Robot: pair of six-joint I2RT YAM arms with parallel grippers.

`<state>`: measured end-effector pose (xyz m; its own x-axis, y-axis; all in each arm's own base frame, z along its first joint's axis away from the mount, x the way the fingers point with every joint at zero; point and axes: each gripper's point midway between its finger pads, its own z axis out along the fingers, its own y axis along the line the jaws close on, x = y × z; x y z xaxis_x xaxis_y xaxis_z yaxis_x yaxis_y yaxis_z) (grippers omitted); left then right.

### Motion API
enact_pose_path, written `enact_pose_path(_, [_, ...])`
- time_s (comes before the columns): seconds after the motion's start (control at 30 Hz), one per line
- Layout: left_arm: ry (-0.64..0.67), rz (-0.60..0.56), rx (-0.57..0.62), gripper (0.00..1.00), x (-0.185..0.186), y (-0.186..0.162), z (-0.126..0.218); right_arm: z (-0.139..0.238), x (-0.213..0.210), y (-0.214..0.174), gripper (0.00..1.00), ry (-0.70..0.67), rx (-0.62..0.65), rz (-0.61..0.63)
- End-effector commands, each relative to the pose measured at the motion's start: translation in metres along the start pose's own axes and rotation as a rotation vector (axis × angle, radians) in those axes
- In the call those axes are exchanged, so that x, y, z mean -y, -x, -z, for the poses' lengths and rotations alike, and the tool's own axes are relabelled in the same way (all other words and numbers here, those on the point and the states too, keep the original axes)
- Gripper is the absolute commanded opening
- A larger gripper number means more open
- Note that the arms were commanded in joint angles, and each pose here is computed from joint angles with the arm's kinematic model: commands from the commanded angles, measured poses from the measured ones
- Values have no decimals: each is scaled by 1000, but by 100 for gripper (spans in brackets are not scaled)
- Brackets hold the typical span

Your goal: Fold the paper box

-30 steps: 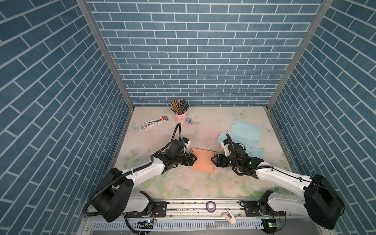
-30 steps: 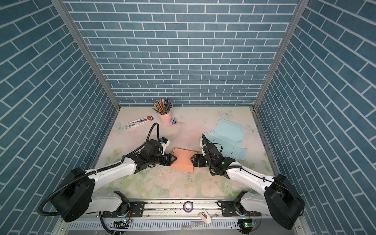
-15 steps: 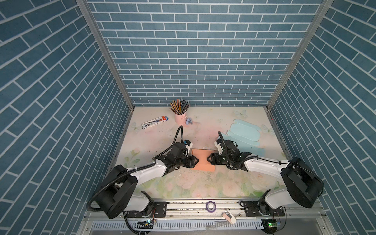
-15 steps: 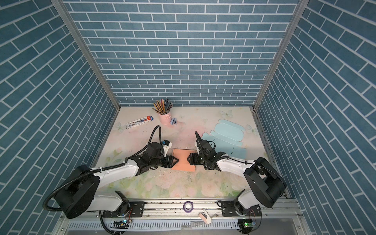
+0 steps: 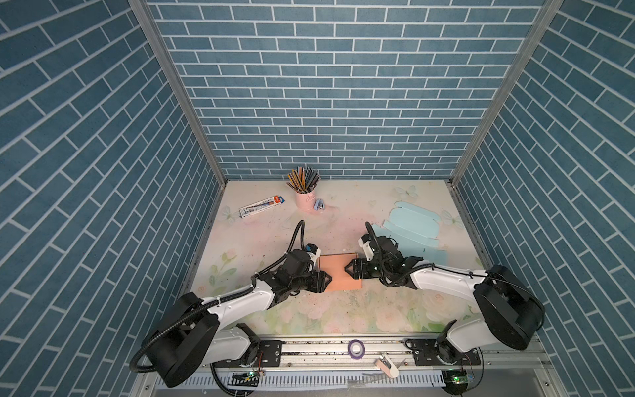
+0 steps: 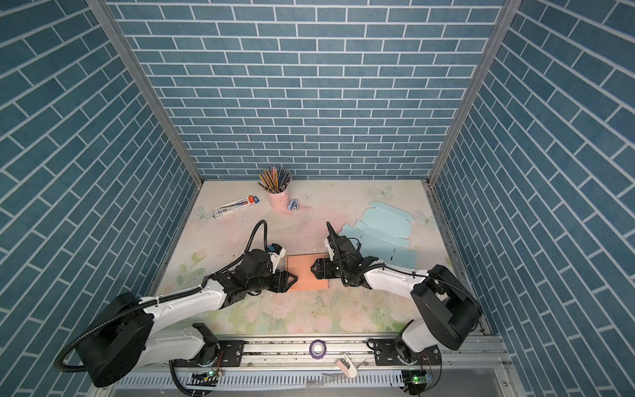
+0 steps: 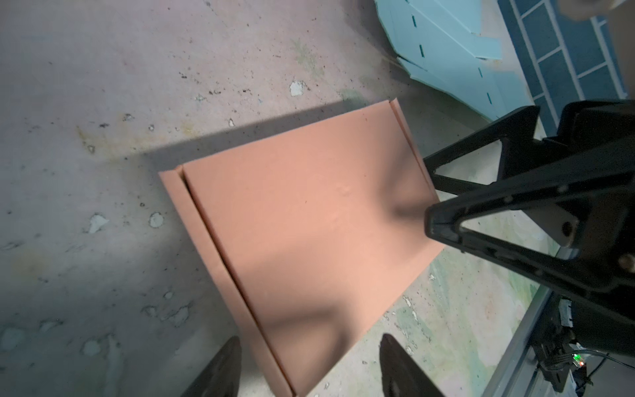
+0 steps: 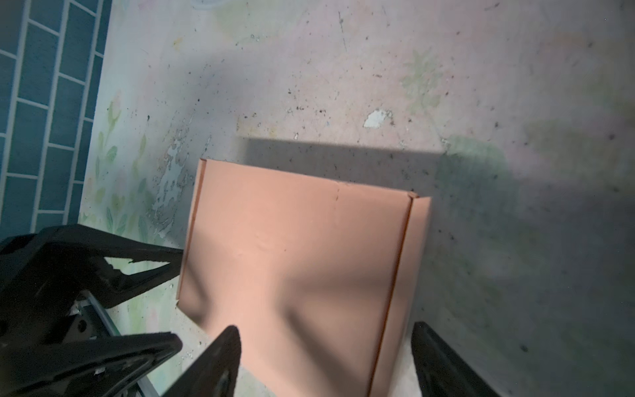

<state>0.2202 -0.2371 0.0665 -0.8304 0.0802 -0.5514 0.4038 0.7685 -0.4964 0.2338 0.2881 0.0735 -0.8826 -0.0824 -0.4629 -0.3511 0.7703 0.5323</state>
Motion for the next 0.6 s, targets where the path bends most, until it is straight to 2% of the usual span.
enact_pose_path(0.0, [17,-5,9,68,-1,-3,12,21,7,4,84,-66,49,34])
enact_pose_path(0.1, [48,-25,21,70,-3,-2,27,36,14,-3,81,-89,65,25])
enact_pose_path(0.23, [68,-59,33,72,-2,14,42,47,16,-27,63,-98,36,36])
enact_pose_path(0.3, [59,-79,35,73,3,26,43,51,9,-39,59,-100,6,65])
enact_pose_path(0.5, [5,-145,7,75,27,67,22,60,-1,-61,45,-136,-20,127])
enact_pose_path(0.57, [-22,-154,-3,74,34,79,8,55,0,-68,43,-136,-32,127])
